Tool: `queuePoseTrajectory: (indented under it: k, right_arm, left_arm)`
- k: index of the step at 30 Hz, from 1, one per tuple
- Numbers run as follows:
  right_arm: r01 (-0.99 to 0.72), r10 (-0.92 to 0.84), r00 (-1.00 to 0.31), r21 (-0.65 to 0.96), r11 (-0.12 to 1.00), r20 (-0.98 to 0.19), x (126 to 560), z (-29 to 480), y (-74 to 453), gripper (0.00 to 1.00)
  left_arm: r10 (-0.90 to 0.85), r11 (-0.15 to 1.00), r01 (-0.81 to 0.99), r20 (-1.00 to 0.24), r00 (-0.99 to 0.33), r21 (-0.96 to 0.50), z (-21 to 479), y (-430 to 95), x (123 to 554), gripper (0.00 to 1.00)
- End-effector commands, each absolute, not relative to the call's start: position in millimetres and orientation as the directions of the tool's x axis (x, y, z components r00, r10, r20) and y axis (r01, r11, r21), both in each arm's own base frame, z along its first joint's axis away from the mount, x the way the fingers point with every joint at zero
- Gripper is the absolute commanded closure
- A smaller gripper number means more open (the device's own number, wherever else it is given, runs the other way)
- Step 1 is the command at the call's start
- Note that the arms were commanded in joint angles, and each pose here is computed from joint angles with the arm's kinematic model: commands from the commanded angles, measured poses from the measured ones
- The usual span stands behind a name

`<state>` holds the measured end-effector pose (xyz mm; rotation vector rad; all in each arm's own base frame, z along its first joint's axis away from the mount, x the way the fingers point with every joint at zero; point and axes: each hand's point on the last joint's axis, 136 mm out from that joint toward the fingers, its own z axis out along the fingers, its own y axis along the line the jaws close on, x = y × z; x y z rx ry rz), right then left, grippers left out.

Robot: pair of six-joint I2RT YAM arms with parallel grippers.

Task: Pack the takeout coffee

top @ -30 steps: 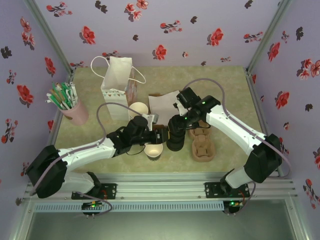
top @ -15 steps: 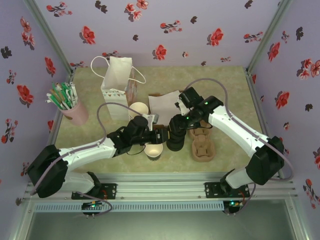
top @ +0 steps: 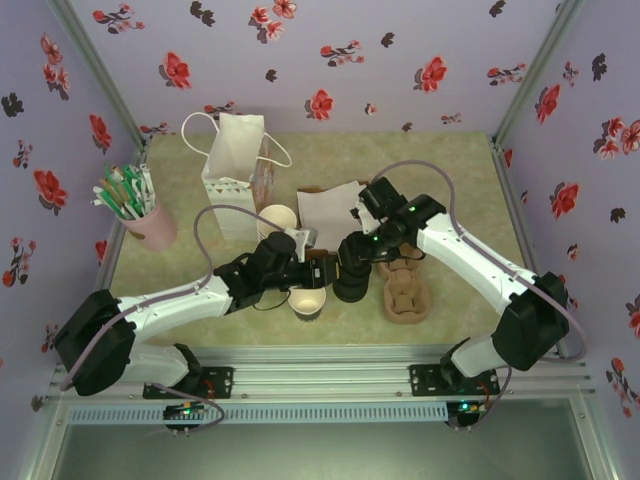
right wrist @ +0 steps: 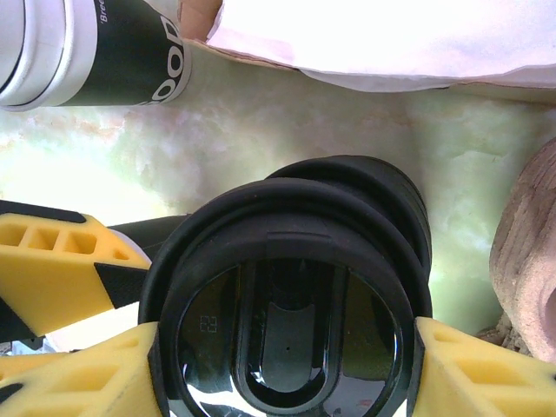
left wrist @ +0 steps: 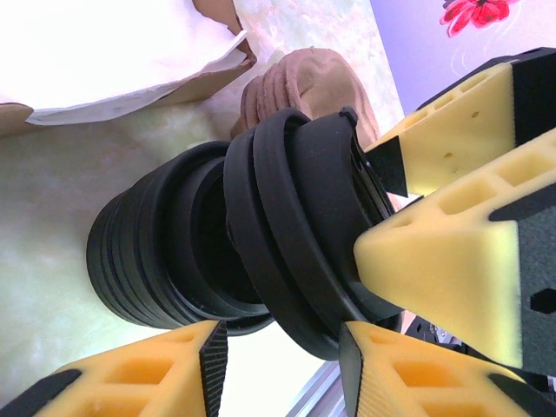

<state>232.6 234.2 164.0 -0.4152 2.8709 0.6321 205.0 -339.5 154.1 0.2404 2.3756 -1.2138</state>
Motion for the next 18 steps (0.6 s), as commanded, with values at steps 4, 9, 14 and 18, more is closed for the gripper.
queuePoseTrajectory:
  k: [4,9,14,18]
  right_arm:
    - [-0.298,-0.208,-0.946,0.417,0.859,-0.248,231,176,235,0.39]
    - [-0.298,-0.206,-0.946,0.424,0.855,-0.250,231,178,236,0.40]
    - [-0.298,-0.204,-0.946,0.425,0.855,-0.253,231,180,236,0.40]
    - [-0.297,-0.201,-0.946,0.428,0.854,-0.255,230,181,235,0.40]
  left_arm:
    - [-0.045,0.677,0.278,-0.415,-0.909,-0.681,127,-322,202,0.59]
    - [-0.044,0.686,0.271,-0.411,-0.911,-0.675,122,-320,203,0.59]
    - [-0.041,0.698,0.266,-0.408,-0.912,-0.665,118,-318,202,0.59]
    - [-0.040,0.705,0.262,-0.406,-0.913,-0.659,116,-316,202,0.59]
